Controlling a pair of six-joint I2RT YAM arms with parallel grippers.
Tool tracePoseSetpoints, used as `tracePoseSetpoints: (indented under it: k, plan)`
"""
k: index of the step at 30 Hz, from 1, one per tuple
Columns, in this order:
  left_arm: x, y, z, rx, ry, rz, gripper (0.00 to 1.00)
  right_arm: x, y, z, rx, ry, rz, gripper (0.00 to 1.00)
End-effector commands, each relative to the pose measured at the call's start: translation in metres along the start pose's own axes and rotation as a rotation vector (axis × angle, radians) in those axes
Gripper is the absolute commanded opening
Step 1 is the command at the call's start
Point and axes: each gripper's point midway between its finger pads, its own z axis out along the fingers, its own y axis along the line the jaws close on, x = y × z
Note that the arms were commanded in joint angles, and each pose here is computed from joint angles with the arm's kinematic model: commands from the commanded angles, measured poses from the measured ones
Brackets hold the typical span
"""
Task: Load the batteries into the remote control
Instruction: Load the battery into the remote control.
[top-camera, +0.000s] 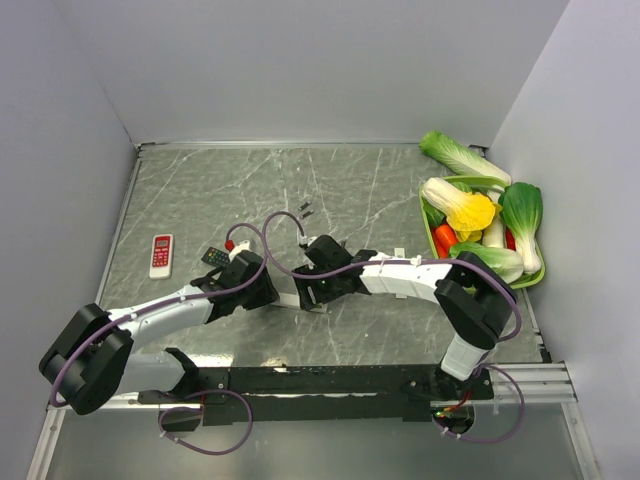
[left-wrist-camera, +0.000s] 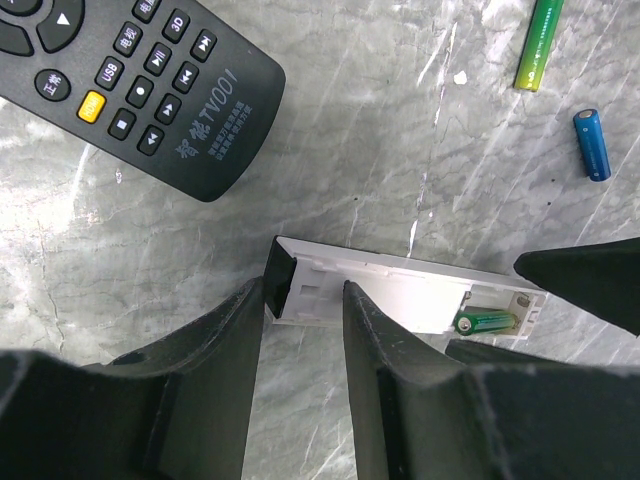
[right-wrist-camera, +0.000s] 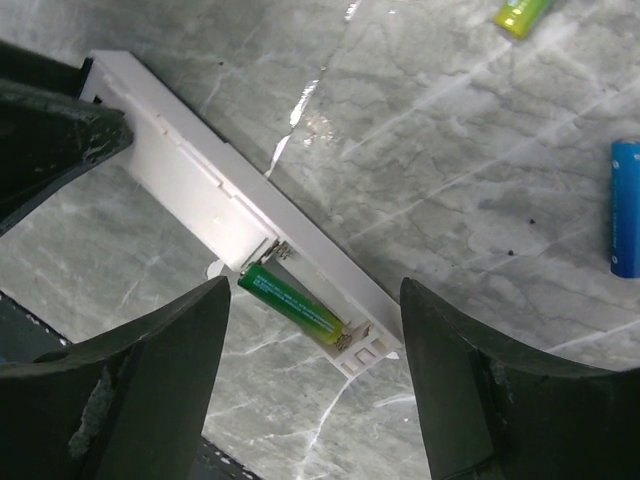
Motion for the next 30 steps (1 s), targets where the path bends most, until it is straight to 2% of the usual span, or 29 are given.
tracePoseSetpoints:
  k: [1, 2, 4, 7, 10, 13, 14, 16, 17, 18, 30]
  plan:
    - [0.016, 0.021, 0.001, -0.068, 0.049, 0.037, 0.42, -0.030, 0.019, -0.027, -0.073, -0.086, -0.112, 0.78]
    - [0.017, 0.021, 0.001, -0.070, 0.051, 0.038, 0.42, -0.036, 0.022, -0.031, -0.078, -0.099, -0.127, 0.83]
    - [0.017, 0.021, 0.001, -0.071, 0.050, 0.038, 0.42, -0.042, 0.023, -0.038, -0.081, -0.112, -0.177, 0.83]
    - [0.016, 0.021, 0.001, -0.070, 0.049, 0.037, 0.42, -0.047, 0.023, -0.044, -0.079, -0.135, -0.243, 0.83]
    - [0.016, 0.021, 0.000, -0.067, 0.045, 0.035, 0.42, -0.051, 0.022, -0.047, -0.079, -0.159, -0.319, 0.79]
    - [0.016, 0.021, -0.001, -0.066, 0.044, 0.035, 0.42, -0.054, 0.027, -0.050, -0.111, -0.171, -0.397, 0.62]
    - [0.016, 0.021, 0.000, -0.067, 0.045, 0.034, 0.42, -0.055, 0.027, -0.049, -0.119, -0.173, -0.426, 0.51]
    - [0.016, 0.021, 0.000, -0.068, 0.046, 0.034, 0.42, -0.054, 0.036, -0.049, -0.169, -0.168, -0.455, 0.40]
    - [0.016, 0.021, 0.000, -0.069, 0.048, 0.034, 0.42, -0.054, 0.039, -0.049, -0.184, -0.163, -0.455, 0.31]
    - [0.016, 0.021, 0.000, -0.069, 0.048, 0.034, 0.42, -0.052, 0.040, -0.047, -0.200, -0.157, -0.488, 0.27]
    - [0.016, 0.021, 0.000, -0.070, 0.049, 0.034, 0.42, -0.050, 0.050, -0.027, -0.227, -0.124, -0.547, 0.25]
